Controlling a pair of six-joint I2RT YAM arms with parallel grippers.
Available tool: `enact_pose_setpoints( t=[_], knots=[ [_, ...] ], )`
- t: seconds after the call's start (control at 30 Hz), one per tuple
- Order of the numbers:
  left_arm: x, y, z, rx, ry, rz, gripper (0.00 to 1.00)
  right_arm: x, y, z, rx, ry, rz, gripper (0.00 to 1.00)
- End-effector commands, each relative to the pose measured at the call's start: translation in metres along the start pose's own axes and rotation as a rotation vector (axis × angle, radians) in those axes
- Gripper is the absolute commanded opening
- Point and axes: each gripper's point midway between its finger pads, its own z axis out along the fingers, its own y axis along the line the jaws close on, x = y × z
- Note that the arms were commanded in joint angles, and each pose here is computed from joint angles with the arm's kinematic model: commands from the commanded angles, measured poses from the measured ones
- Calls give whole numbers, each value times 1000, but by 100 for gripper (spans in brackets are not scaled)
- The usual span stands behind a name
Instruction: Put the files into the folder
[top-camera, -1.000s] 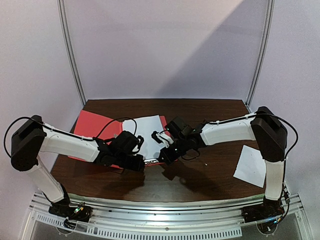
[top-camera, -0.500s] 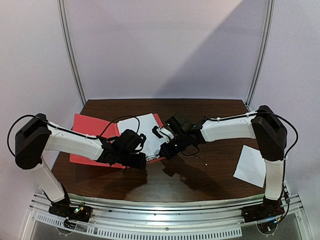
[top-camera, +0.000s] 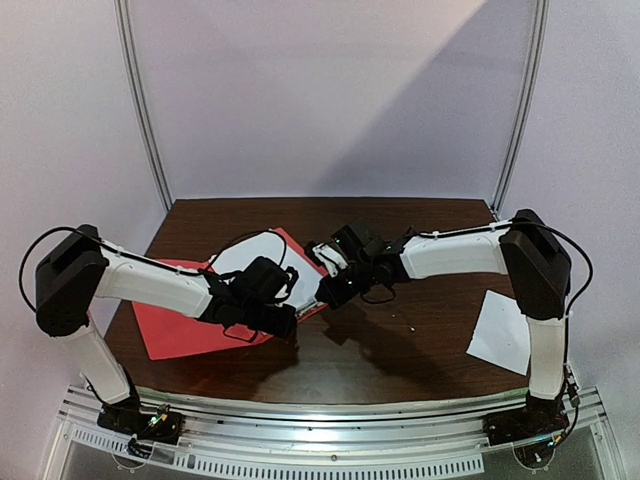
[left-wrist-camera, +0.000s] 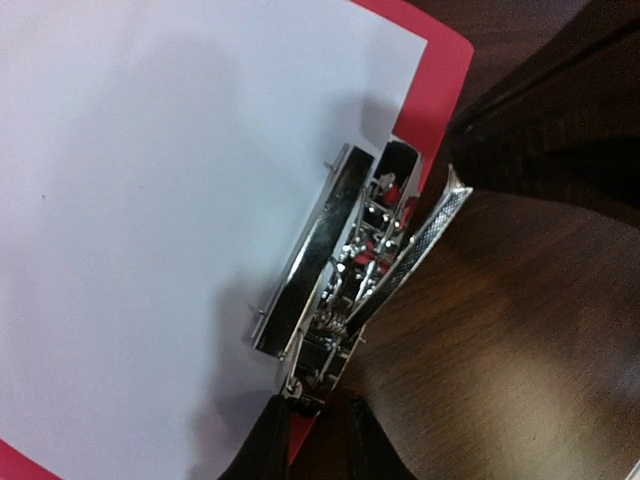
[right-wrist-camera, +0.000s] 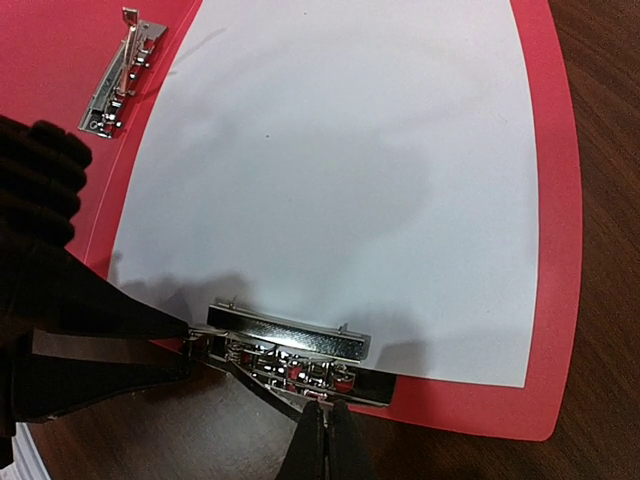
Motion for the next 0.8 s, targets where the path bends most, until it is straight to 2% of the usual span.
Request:
enact_pose_setpoints(
  t=[0.0, 0.1, 0.4, 0.5, 0.77],
  knots=[
    [50, -21, 6, 72, 198, 93, 22, 55, -9, 15, 29, 140, 26, 0],
    [39, -25, 2, 78, 177, 112, 26, 58, -4, 11, 8, 142, 36, 0],
    [-4, -36, -24, 100, 72, 206, 49, 58, 5, 5, -16, 139, 35, 0],
    [-13, -35, -31, 85, 37, 269, 50, 59, 8, 4, -18, 138, 33, 0],
    [-33, -21, -48, -4, -85, 490, 47, 61, 12, 1, -19, 142, 33, 0]
  ],
)
